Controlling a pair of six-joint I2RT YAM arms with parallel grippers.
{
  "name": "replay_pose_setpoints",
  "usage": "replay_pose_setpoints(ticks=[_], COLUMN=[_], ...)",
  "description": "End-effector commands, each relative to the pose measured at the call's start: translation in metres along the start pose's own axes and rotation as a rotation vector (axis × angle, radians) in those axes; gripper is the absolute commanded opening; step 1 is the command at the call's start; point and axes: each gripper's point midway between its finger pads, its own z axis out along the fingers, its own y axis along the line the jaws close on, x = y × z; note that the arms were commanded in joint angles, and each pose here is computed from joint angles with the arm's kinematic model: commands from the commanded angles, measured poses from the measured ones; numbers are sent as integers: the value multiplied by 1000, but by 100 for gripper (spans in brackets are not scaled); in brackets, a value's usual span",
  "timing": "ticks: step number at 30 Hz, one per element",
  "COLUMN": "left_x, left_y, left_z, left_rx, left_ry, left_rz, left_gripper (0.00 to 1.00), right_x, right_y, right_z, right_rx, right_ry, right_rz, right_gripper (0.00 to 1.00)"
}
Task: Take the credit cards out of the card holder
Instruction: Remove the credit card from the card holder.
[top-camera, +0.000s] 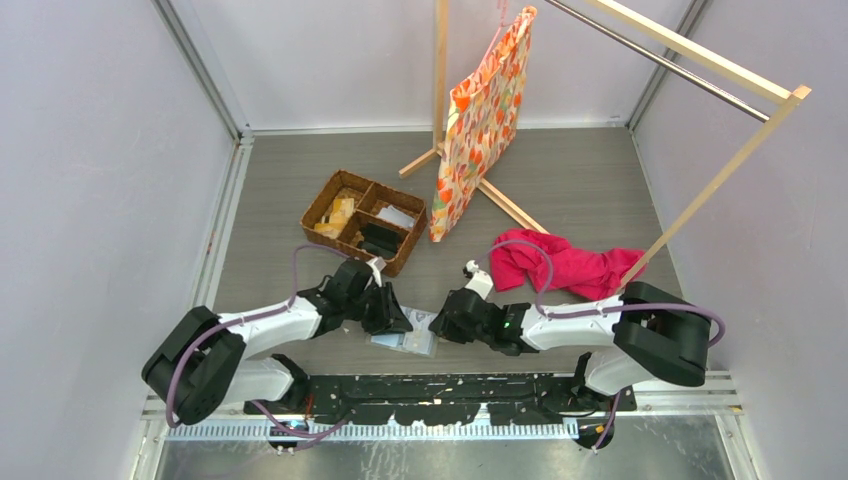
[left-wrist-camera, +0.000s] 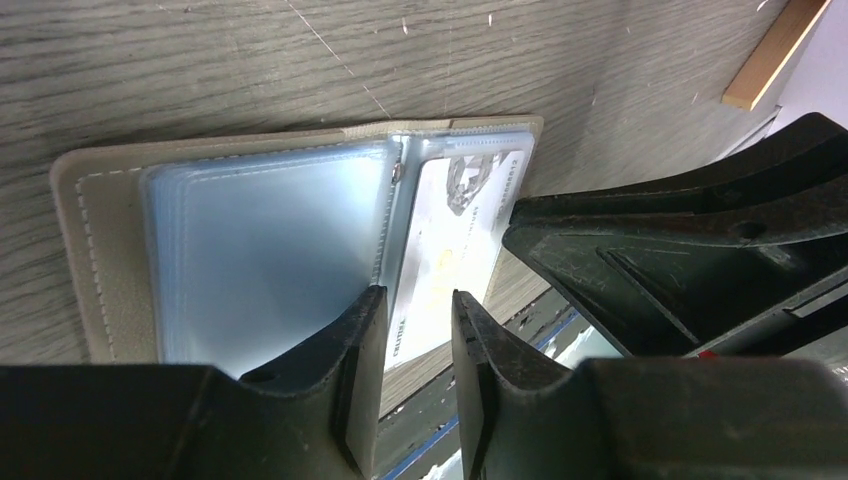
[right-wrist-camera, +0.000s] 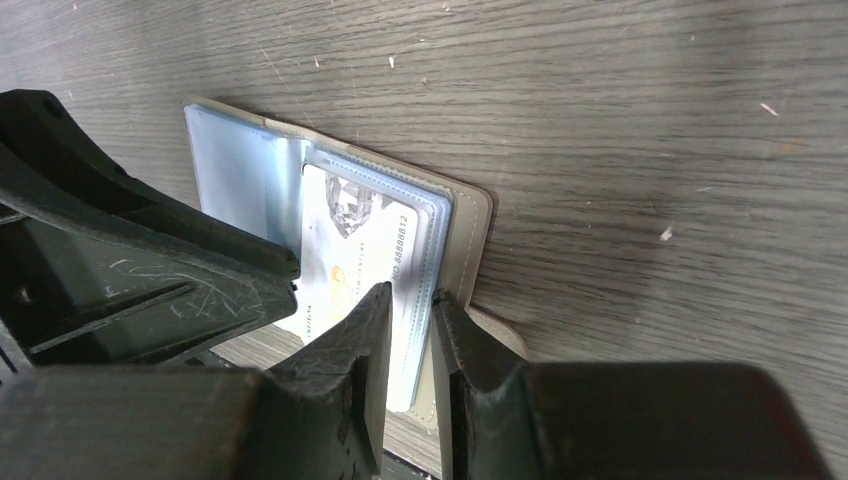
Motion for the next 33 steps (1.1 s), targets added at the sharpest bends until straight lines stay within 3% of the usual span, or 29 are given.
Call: replay_pose_setpoints(ticks=[1, 14, 22, 33], left_x=[-1, 2, 0, 3], left_y=[-5, 1, 9, 10], left_z=[4, 8, 6, 9], left_rx=[34, 28, -19, -5], left_ry=[1, 8, -2, 10], left_rz=[24, 13, 41, 27], left_gripper=[31, 26, 36, 29], right_x=[-3, -2, 0, 3], right_y=[14, 13, 13, 14], right_z=[3, 5, 7, 10], right_rx=[-40, -39, -39, -42], right_ry=[-11, -5, 0, 13], right_rz=[14, 13, 11, 7], right_gripper=[26, 24, 22, 13])
